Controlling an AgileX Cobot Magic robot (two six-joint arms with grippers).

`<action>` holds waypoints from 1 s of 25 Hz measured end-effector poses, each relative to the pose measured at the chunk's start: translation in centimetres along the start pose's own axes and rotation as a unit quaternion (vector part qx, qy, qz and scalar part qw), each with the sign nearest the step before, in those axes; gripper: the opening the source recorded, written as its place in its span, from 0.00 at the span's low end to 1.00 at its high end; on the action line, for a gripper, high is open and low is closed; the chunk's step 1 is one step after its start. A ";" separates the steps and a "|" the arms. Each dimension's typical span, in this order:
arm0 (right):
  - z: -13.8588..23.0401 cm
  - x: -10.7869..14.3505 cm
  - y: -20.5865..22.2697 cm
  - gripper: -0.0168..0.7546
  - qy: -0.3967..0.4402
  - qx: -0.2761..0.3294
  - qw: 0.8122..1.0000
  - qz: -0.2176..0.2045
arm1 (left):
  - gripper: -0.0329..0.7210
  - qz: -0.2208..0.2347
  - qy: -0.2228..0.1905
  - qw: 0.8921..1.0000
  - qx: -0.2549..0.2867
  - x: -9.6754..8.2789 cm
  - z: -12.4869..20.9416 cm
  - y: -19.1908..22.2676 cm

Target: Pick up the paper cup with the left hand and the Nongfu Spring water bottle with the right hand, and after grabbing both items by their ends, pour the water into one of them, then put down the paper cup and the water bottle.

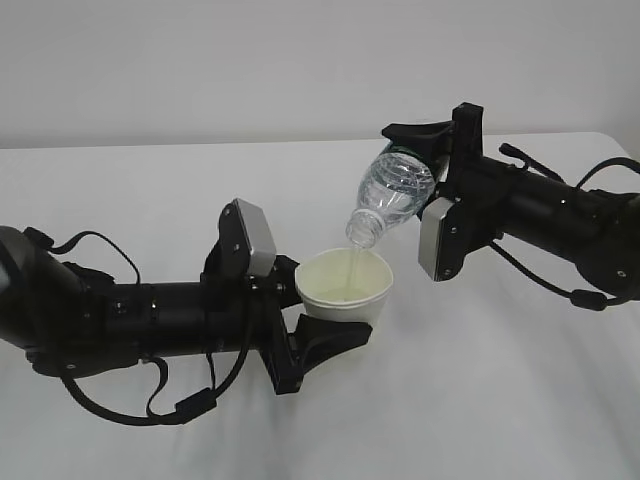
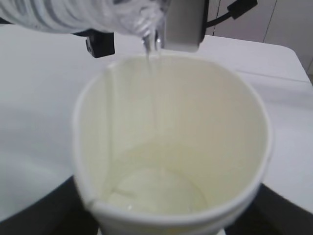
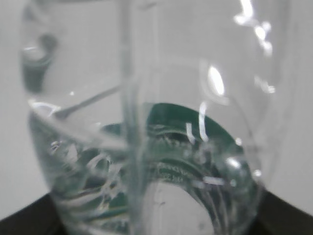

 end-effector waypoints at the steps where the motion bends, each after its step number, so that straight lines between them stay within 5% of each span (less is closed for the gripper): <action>1: 0.0 0.0 0.0 0.63 0.000 0.000 1.000 0.000 | 0.69 0.000 0.000 1.000 0.003 0.0 0.1 0.0; 25: 0.0 0.0 0.0 0.63 -0.003 0.000 1.000 0.000 | 0.69 0.002 0.002 1.000 0.006 -0.1 0.2 0.0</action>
Point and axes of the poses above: a point on each arm's last joint axis where the gripper is mounted, y pointing out along that axis toward the gripper, x along the wrist's bending axis when the last joint is at zero, z = x × y, the point moved 8 cm from there along y, pointing out along that axis toward the gripper, and after that the axes turned 10 degrees about y, right-handed, at the moved point
